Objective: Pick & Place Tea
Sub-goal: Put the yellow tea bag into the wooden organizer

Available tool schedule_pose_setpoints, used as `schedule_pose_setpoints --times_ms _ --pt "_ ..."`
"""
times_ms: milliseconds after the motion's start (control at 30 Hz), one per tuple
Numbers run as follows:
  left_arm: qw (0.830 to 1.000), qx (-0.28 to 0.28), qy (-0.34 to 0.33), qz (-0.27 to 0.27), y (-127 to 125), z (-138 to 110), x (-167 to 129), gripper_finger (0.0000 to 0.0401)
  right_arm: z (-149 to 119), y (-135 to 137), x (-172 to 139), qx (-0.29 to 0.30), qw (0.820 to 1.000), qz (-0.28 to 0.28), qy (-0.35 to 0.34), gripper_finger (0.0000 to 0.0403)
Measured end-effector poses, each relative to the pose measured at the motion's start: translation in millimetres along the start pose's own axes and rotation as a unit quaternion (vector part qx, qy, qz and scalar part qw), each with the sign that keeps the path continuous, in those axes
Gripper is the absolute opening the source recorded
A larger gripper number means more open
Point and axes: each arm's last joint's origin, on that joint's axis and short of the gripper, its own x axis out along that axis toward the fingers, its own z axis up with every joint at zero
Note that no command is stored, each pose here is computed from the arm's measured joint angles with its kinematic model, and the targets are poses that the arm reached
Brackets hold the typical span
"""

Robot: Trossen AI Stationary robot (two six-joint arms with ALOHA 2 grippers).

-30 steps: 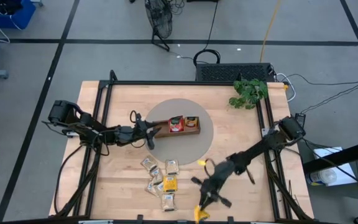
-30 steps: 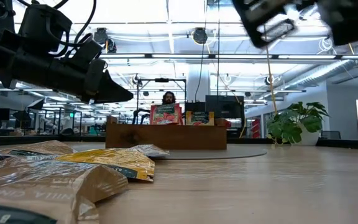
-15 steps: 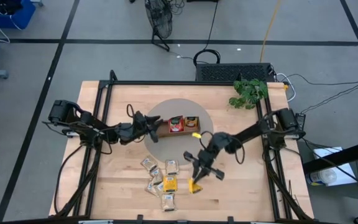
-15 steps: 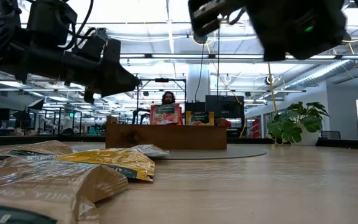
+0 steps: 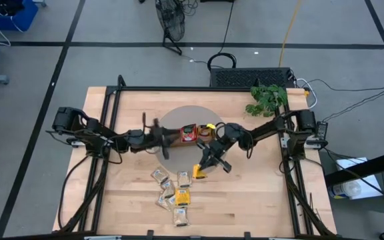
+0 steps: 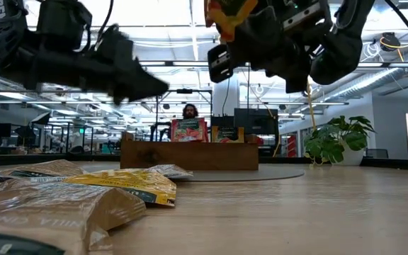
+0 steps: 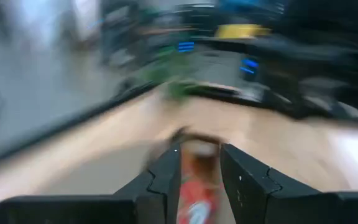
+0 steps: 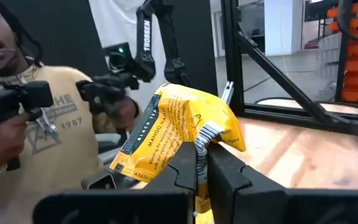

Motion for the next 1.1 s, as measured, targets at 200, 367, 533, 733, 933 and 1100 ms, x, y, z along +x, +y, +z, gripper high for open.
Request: schedule_pose_setpoints --times_ms 200,367,533,733,933,1100 --pt "0.944 0.287 -0.054 -0.152 -49.8 28.0 20.1 0.0118 -0.8 -13.9 -14.9 0.01 1.0 -0.023 0.01 0.0008" --pt "0.881 0.46 0.044 -0.105 -87.7 44.9 36.5 0.0149 -2.8 -20.6 -22.4 0.025 0.999 -0.039 0.02 0.0008" --pt "0.836 0.529 0.102 -0.098 -108.6 59.3 38.6 0.0174 -4.0 -21.6 -23.5 0.027 0.998 -0.042 0.025 0.0008" --pt "0.798 0.584 0.083 -0.12 -128.3 60.6 25.8 0.016 -4.3 -20.2 -22.7 0.031 0.999 -0.027 0.029 0.0008" --pt "0.796 0.585 0.067 -0.143 -136.1 60.6 20.5 0.014 -4.2 -20.3 -22.7 0.032 0.999 -0.028 0.028 0.0008" --pt "0.808 0.562 0.029 -0.175 -136.2 66.0 24.6 0.0132 -4.2 -19.6 -21.8 0.032 0.999 -0.029 0.027 0.0009"
